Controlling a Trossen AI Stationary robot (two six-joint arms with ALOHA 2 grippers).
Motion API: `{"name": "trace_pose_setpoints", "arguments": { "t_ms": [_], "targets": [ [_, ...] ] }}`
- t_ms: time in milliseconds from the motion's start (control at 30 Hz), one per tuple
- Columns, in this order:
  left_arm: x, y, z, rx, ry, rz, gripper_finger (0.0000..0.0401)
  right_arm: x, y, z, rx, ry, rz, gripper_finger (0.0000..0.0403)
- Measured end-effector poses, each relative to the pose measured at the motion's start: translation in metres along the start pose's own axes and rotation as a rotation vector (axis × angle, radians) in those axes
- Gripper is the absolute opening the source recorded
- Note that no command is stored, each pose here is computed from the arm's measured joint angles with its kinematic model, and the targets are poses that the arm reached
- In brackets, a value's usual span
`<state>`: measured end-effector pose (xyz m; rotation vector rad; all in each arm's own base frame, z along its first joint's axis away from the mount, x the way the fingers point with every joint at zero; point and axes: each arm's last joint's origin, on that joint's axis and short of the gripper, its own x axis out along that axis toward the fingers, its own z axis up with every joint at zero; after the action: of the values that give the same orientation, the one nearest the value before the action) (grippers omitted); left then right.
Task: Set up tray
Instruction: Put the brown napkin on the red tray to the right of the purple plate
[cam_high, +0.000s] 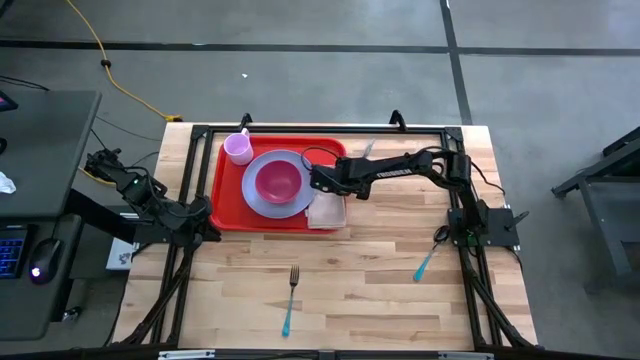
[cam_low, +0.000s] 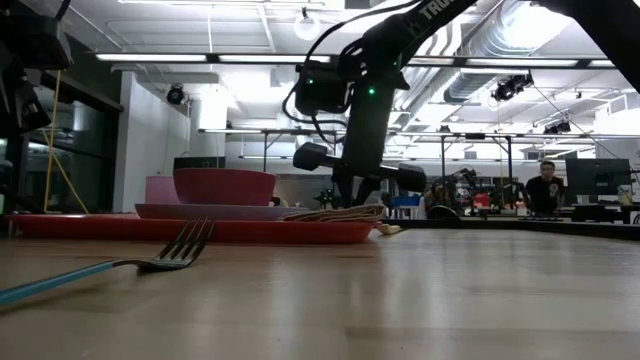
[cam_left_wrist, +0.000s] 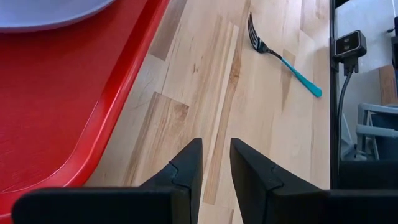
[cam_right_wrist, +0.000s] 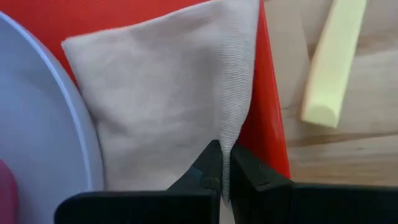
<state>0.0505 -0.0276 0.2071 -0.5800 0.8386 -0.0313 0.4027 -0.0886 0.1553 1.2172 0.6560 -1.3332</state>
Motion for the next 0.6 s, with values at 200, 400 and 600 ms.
{"name": "trace_pose_setpoints", "arguments": {
  "t_ms": [200,400,600],
  "targets": [
    [0.0,0.0,0.0,0.0,0.0,0.0,0.0111,0.001,0.0,0.003,0.009,-0.03,-0.002,0.0],
    [0.0,0.0,0.0,0.0,0.0,0.0,0.0111,0.003,-0.001,0.011,0.025,-0.054,-0.01,0.0],
    [0.0,0.0,0.0,-0.001,0.0,0.0,0.0111,0.007,-0.002,0.012,0.016,-0.041,-0.024,0.0]
  ]
}}
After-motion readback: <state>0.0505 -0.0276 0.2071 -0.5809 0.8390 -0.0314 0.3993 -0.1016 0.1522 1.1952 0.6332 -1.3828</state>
